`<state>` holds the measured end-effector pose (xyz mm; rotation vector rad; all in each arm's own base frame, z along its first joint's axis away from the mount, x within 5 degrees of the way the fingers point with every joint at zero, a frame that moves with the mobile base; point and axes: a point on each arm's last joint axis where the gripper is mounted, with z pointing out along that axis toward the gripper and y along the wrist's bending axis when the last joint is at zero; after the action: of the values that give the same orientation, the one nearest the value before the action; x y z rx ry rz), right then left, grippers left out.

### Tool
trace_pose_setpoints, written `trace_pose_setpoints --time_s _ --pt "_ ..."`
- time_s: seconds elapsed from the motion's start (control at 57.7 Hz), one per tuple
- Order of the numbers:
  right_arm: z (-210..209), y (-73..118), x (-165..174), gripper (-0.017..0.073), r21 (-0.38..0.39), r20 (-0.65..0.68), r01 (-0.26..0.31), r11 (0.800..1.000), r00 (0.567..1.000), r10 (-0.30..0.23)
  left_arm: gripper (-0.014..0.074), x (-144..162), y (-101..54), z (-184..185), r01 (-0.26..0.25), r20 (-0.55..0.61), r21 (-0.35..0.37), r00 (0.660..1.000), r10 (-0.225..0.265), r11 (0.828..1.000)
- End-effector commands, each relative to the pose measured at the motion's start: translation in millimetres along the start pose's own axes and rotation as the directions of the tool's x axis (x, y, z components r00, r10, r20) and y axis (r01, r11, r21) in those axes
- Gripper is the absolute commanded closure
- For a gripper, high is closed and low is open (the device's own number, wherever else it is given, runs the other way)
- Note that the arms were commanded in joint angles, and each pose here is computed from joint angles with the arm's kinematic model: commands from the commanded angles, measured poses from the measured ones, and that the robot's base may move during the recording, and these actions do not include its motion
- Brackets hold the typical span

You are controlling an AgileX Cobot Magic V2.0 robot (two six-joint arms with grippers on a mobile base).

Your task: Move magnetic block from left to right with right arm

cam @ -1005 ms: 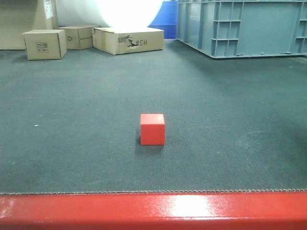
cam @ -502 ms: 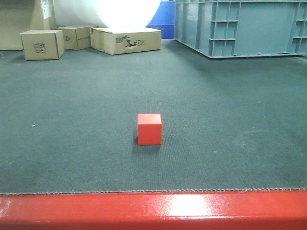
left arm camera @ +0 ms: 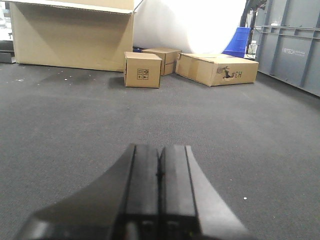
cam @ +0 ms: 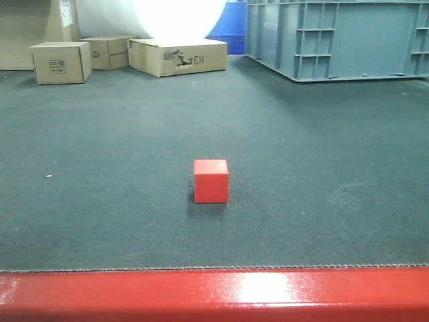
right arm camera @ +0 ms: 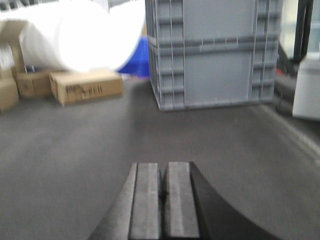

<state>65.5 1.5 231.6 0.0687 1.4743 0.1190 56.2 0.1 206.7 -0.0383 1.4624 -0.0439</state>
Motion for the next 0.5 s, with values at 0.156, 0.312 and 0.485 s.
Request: trace_pose_setpoints --time_s 0.156,0.312,0.485 --pt "-12.6 -2.2 12.9 0.0529 0.000 0.131 0.060 0.998 0.990 -0.059 0.0720 -5.8 0.6 -0.9 0.005 0.087 -0.005 0.996 -0.004 1.000" --pt "-13.4 -2.2 16.2 0.0529 -0.003 0.097 0.060 0.998 0.994 -0.059 0.0720 -5.8 0.6 -0.9 0.005 0.087 -0.005 0.996 -0.004 1.000" --pt "-13.5 -2.2 15.6 0.0529 -0.003 0.103 0.060 0.998 0.993 -0.059 0.0720 -5.8 0.6 -0.9 0.005 0.087 -0.005 0.996 -0.004 1.000"
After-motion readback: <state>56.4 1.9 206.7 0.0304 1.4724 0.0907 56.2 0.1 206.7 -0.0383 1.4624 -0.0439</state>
